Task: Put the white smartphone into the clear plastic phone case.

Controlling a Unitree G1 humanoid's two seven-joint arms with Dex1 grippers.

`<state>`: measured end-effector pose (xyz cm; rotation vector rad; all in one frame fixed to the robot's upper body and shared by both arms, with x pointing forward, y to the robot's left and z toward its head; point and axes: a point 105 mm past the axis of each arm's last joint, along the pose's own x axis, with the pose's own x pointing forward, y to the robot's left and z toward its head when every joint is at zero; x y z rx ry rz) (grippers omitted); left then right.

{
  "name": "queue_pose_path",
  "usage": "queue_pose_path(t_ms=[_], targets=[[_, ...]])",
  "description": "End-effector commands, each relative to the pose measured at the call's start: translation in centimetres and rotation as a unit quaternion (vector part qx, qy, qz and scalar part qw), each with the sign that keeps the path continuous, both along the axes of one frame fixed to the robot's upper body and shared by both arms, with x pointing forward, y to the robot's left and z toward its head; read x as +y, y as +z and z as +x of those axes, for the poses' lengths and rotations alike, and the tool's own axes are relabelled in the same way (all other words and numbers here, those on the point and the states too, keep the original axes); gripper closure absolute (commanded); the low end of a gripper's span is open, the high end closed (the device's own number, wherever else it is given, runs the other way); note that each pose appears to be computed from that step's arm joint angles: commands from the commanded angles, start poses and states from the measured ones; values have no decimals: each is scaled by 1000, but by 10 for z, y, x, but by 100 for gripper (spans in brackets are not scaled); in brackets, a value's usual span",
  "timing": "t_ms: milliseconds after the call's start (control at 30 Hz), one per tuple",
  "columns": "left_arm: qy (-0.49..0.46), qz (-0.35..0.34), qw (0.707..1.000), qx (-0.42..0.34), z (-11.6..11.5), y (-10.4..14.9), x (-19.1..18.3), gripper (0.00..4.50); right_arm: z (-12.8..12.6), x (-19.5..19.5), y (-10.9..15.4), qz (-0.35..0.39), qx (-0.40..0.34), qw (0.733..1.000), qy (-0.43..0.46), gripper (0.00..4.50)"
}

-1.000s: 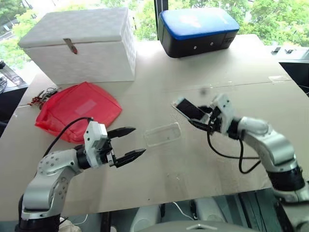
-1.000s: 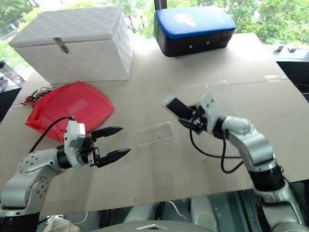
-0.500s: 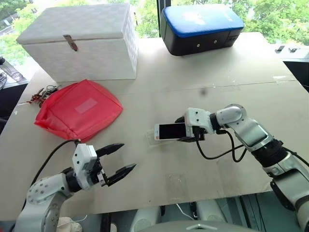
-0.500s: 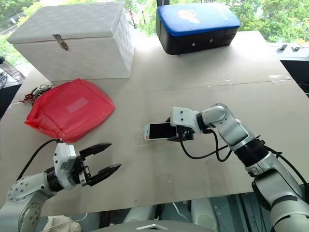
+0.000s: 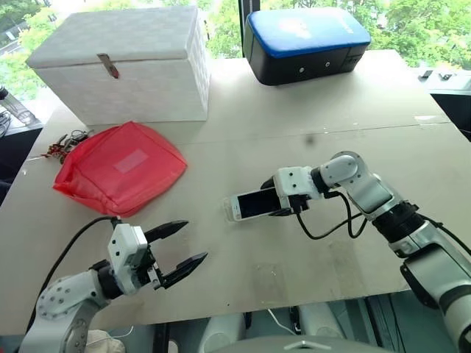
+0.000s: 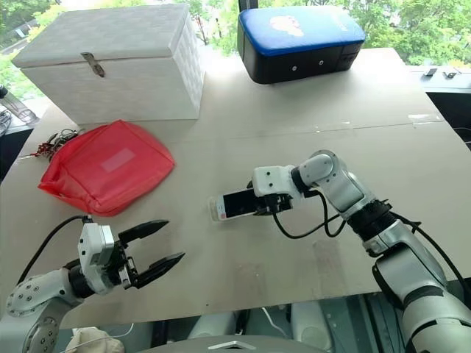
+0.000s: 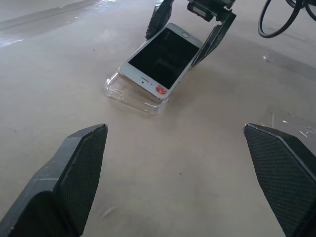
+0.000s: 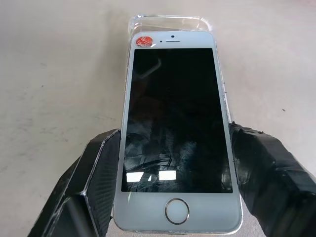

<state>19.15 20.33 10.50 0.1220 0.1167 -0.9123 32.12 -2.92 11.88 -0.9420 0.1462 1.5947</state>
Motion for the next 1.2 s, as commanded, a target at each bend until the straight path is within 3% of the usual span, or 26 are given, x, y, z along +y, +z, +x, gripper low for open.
queue_pose_path(t_ms=[33,633,1200], targets=[[-11,2,1000,-17,0,7,-3,0,2,-7,-11,-62,11,998,22,161],[-6,8,1000,-21,4,3,-3,0,24,-4,-19,-141,15,989,33,161],[-12,6,1000,-27,12,3,-3,0,23,-6,-18,-130,50,990,14,161]])
